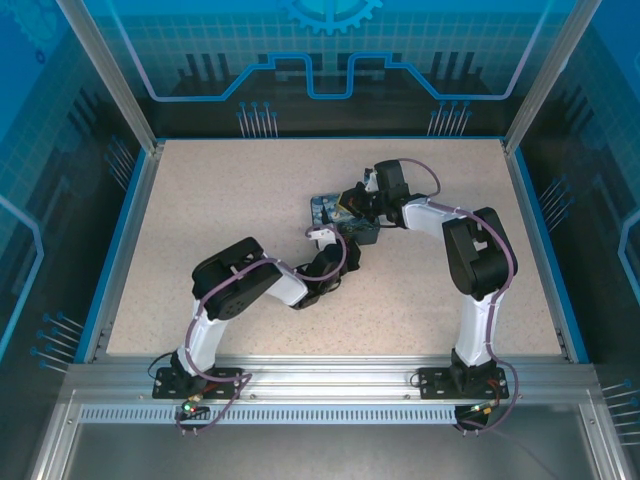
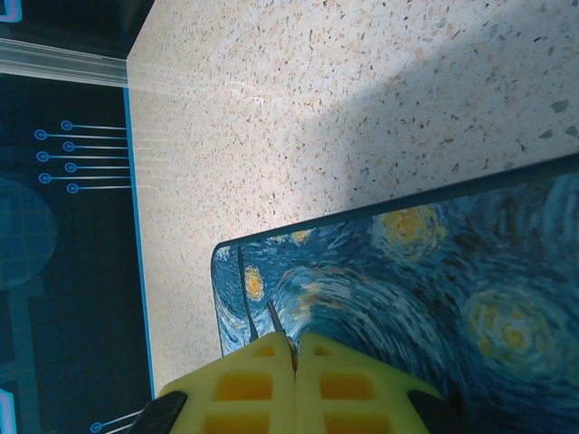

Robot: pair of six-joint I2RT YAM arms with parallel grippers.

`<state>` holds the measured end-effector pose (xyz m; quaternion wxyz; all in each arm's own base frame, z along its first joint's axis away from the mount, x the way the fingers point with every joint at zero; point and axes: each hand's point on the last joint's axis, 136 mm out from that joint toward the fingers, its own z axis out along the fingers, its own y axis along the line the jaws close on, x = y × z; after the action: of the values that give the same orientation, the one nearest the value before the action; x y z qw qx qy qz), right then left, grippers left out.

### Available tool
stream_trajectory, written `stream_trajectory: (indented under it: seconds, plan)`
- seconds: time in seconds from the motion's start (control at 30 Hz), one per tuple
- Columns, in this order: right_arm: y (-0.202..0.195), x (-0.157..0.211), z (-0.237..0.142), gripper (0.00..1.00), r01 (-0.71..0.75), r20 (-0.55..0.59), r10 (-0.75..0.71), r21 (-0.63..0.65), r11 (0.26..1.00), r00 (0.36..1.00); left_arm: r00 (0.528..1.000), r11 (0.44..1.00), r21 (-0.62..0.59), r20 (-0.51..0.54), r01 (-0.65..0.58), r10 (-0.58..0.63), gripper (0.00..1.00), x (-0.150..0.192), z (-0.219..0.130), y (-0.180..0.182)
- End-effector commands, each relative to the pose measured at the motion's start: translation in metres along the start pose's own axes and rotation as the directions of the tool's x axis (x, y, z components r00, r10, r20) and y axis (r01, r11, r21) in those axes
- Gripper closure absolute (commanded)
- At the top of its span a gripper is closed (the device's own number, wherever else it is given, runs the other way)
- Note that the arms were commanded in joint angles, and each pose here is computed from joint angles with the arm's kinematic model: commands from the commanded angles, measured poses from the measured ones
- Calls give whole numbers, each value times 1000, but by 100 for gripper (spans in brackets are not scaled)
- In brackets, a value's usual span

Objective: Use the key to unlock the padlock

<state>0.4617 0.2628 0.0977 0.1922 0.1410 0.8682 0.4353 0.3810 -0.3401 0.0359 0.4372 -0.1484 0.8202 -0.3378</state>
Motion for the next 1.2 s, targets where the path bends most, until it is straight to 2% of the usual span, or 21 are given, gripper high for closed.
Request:
stream_trajectory:
  seconds: [0.0, 0.23, 0.5, 0.73, 0.9, 1.17]
  plan:
    - [-17, 18, 12, 100, -29, -51, 32, 51, 998, 998, 999, 1000, 9, -45, 28, -28, 92, 0, -7, 6]
    - [-18, 17, 13, 100, -30, -52, 32, 47, 998, 998, 993, 994, 65, -86, 91, -85, 100, -7, -17, 2]
    - [-3, 15, 7, 100, -6, -54, 7, 21, 1000, 999, 985, 982, 142, -133, 125, -106, 100, -12, -31, -10]
    - [17, 9, -1, 100, 27, -46, -28, -14, 1000, 999, 972, 976, 171, -216, 132, -93, 100, -3, -48, -15]
    - [43, -7, -21, 100, 57, -9, -58, -66, 996, 998, 960, 973, 159, -254, 166, -122, 100, -1, -54, -10]
    - [84, -28, -81, 100, 103, 73, -92, -169, 980, 993, 940, 961, 168, -302, 219, -161, 100, -6, -61, -17]
